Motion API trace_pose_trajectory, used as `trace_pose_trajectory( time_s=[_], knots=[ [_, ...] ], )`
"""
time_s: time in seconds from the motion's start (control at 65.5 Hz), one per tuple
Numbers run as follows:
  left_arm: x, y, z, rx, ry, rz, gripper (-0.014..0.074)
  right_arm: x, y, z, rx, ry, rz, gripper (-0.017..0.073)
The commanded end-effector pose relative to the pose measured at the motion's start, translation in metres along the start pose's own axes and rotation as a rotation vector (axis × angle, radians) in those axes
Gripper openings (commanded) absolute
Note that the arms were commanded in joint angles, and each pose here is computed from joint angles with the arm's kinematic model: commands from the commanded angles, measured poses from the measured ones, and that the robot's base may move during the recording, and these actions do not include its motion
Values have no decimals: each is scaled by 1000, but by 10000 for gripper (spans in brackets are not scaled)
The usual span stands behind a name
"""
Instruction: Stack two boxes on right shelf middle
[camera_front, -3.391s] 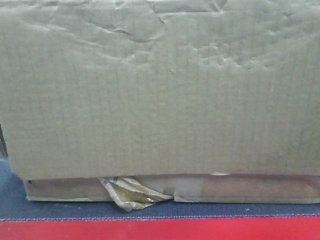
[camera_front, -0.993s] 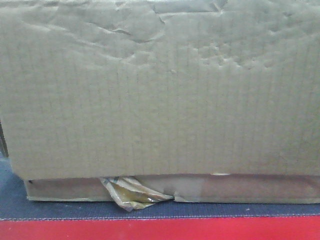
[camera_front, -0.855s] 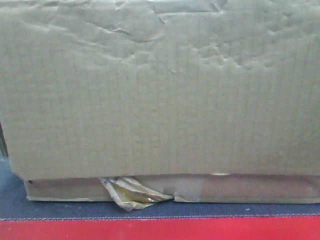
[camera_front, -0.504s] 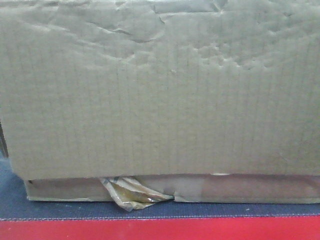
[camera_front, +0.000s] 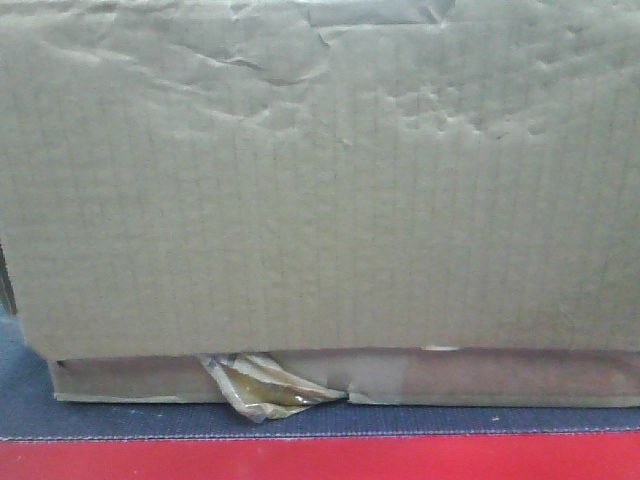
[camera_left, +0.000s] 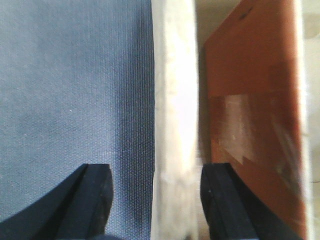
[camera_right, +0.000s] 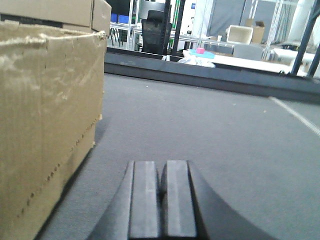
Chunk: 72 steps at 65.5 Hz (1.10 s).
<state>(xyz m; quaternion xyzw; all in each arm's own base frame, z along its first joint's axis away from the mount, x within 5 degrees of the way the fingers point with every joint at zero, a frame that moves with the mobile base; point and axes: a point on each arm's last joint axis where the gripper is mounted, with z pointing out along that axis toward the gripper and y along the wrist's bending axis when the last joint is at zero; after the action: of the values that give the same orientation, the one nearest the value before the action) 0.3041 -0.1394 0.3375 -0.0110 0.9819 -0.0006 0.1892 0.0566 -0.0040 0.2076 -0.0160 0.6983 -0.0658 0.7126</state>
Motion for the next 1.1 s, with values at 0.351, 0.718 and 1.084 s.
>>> trace_pose_trajectory(
  time_s=[0.351, 0.718, 1.084],
  knots=[
    [0, 0, -1, 4, -4, -1, 308, -21, -1, -3, 18, -239, -27, -161],
    [0, 0, -1, 4, -4, 4, 308, -101, -11, 1, -4, 173, 259, -161],
    [-1, 1, -1, 2, -8, 6, 308, -124, -13, 80, -17, 709, 215, -161]
  ],
)
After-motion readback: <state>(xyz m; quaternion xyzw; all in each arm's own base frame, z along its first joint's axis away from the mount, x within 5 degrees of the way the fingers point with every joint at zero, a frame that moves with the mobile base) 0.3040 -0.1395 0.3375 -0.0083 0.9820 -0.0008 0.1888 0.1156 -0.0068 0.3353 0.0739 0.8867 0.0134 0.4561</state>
